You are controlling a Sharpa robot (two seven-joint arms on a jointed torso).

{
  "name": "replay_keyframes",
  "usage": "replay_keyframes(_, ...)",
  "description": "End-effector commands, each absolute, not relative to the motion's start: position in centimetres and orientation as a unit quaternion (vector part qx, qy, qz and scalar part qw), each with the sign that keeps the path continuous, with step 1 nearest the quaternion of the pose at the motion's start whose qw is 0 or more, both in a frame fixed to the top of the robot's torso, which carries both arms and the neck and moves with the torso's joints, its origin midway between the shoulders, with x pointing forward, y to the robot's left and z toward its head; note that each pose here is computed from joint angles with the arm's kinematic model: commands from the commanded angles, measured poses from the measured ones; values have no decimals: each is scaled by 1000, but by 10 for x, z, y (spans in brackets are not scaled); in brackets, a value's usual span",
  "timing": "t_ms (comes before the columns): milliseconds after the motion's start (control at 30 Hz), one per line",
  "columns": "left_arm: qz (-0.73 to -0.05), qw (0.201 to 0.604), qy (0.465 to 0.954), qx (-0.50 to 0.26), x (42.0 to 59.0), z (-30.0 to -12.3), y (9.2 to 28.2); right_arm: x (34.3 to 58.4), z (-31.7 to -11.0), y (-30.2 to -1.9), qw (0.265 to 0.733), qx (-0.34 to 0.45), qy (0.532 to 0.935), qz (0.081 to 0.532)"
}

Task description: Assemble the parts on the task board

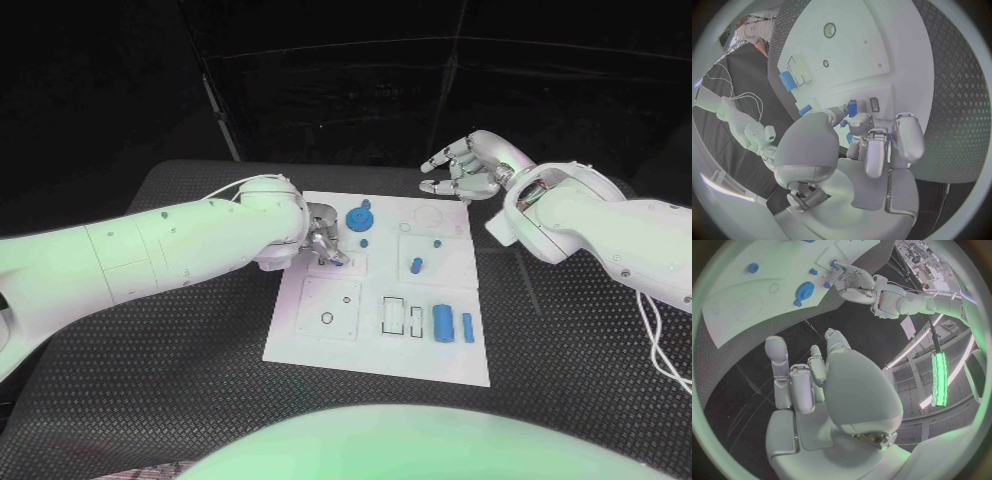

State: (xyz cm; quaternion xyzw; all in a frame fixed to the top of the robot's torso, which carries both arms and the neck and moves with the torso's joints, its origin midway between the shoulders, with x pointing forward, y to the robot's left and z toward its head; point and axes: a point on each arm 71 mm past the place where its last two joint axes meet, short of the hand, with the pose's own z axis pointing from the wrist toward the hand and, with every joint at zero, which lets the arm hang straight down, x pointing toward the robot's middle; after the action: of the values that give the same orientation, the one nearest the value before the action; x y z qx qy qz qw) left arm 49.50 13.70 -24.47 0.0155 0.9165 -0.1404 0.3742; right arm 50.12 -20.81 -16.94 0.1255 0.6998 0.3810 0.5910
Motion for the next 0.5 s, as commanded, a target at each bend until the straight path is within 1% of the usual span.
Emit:
replay_keyframes(33,-128,353,926,31,492,-252,136,501,-168,-206,591,121,699,385)
replay_keyframes(500,-125,344,930,33,493,-257,131,501,-168,-205,589,120,700,386)
